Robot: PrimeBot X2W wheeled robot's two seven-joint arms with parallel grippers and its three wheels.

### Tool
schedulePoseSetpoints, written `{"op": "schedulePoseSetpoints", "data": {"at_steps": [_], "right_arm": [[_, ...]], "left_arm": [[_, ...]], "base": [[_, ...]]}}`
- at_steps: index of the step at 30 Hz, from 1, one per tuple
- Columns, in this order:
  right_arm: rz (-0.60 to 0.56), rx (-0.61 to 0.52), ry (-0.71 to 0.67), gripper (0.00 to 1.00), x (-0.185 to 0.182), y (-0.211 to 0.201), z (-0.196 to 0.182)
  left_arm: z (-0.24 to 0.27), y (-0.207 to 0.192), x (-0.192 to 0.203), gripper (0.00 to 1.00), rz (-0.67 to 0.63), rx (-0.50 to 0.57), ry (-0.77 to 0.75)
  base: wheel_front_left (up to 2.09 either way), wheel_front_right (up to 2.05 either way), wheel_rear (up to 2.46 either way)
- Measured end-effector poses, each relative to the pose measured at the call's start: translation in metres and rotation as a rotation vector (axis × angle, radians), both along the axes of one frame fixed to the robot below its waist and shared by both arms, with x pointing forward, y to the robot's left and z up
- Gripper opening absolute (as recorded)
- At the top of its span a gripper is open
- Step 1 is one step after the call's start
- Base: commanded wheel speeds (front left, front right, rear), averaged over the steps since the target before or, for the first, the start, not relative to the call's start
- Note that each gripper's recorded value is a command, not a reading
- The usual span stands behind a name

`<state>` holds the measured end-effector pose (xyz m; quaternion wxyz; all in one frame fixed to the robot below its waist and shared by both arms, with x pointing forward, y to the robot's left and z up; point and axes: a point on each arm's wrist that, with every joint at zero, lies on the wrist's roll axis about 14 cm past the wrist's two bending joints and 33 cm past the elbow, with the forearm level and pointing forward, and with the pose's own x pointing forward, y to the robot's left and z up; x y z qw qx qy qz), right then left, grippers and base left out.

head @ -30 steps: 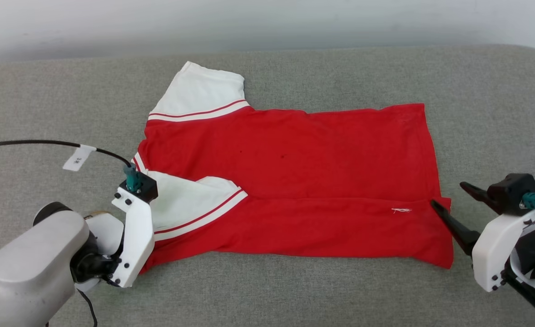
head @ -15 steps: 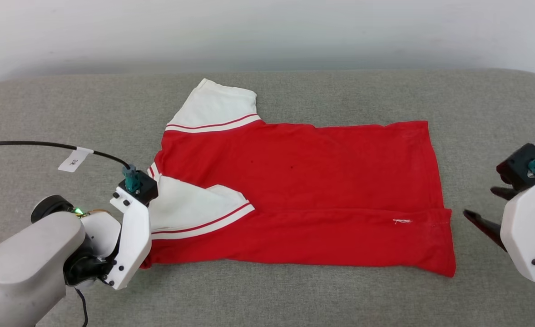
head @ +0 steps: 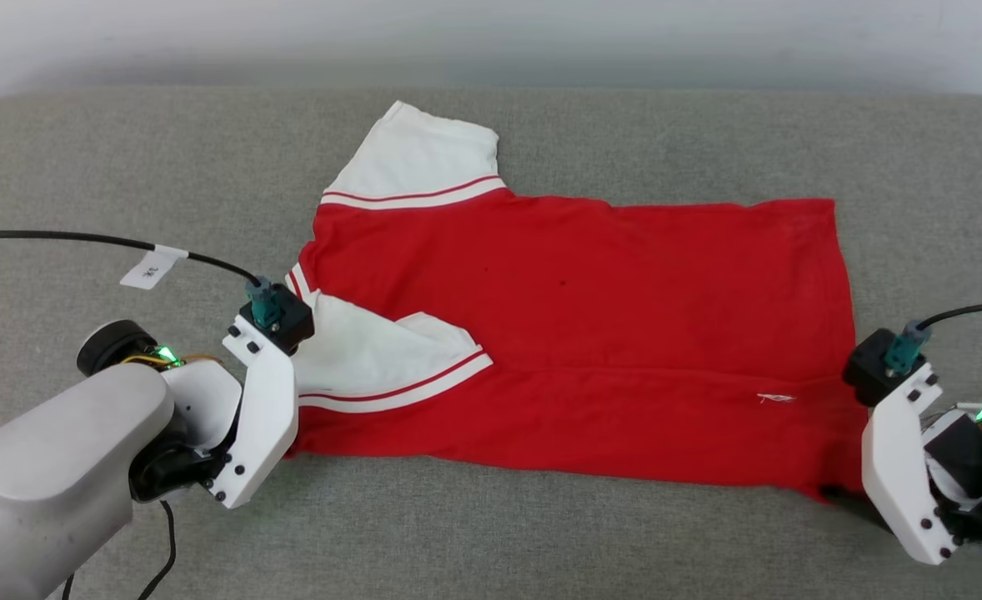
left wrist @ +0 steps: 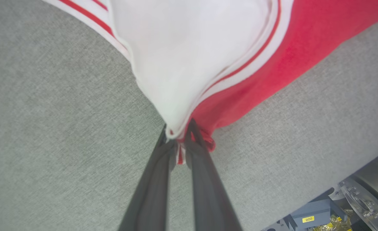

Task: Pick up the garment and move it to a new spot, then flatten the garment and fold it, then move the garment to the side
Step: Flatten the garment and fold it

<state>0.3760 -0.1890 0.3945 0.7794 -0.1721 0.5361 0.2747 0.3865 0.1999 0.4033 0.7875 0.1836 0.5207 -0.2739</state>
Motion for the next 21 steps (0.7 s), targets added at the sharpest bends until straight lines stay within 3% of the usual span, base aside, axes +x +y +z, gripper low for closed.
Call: {"op": "schedulePoseSetpoints", "data": {"at_steps": [9,11,12,21], "right_arm": [[0.005,0.011,0.073,1.0,-0.002,0.008,-0.036],[0.004,0.023,0.055,0.09,0.0,0.009,-0.035],[0.007,0.024,0.043,0.0,0.0,0.008,-0.034],[0.009,0.069,-0.092,0.0,0.003,0.0,0.005]], "left_arm": [[-0.014,0.003,0.006,0.0,0.008,-0.003,0.019],[-0.015,0.003,0.007,0.0,0.009,-0.005,0.017],[-0.015,0.003,0.007,0.0,0.011,-0.008,0.015],[-0.004,0.009,-0.008,0.0,0.042,-0.033,-0.006]], "base": [[0.0,0.0,0.0],[0.0,0.0,0.0],[0.0,0.0,0.0],[0.0,0.0,0.0]]}}
